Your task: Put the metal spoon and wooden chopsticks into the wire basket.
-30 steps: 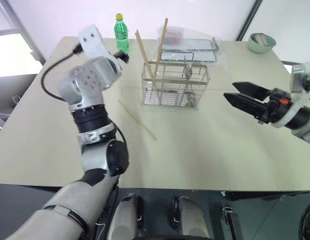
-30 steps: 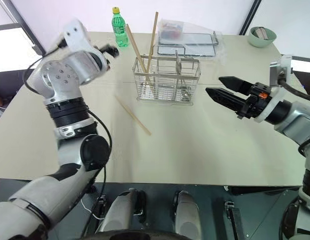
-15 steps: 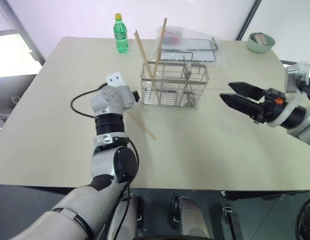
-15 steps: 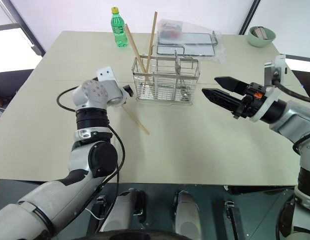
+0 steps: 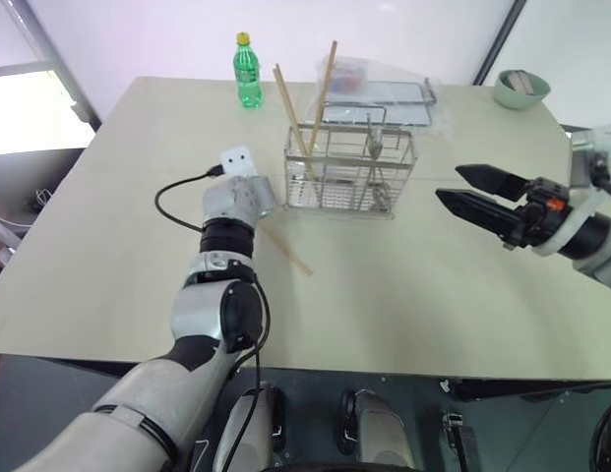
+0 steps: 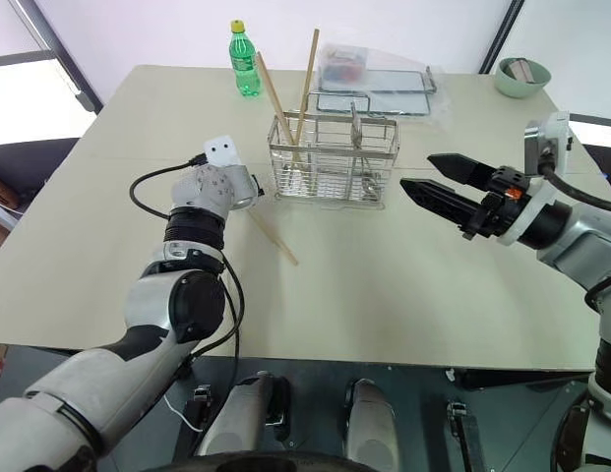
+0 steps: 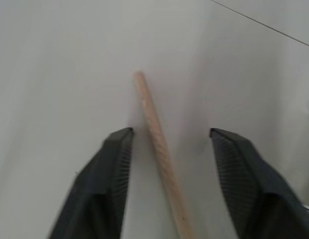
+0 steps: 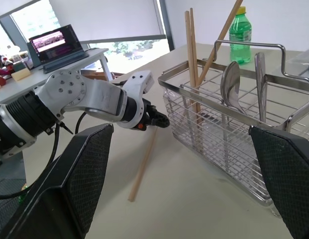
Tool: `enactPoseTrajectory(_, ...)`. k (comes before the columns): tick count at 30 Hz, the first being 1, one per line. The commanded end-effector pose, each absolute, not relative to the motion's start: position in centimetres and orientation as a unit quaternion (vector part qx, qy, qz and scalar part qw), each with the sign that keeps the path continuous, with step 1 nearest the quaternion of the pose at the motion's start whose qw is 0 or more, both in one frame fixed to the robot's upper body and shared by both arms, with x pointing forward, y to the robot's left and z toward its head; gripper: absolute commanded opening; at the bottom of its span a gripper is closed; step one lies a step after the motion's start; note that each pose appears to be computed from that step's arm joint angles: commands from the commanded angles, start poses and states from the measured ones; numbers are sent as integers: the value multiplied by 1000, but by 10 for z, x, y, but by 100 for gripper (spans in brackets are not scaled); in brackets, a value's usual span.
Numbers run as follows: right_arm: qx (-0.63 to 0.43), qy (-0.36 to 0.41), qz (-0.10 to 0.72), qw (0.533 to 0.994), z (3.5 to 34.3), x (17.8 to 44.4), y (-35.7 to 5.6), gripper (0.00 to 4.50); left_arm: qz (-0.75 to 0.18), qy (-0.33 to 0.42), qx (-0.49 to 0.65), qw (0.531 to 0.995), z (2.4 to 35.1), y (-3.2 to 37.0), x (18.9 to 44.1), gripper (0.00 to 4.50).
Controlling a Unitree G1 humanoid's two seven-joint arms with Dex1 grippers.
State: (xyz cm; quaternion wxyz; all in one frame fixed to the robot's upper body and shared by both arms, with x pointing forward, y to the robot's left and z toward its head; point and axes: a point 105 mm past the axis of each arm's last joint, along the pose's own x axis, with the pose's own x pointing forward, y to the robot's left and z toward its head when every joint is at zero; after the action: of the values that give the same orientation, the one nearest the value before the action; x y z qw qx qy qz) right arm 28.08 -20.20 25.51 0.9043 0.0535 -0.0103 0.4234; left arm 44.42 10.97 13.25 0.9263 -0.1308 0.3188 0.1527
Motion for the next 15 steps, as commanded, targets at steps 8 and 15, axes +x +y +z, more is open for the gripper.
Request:
enactPoseTrajectory(8,48,-44,426,902,272,281,-202,450,161,316,-162,921,134,116,448,3)
enactPoseTrajectory(15,54,-39,433,899,270,284,-199,450,188,181,-194,946,184,160,467,3)
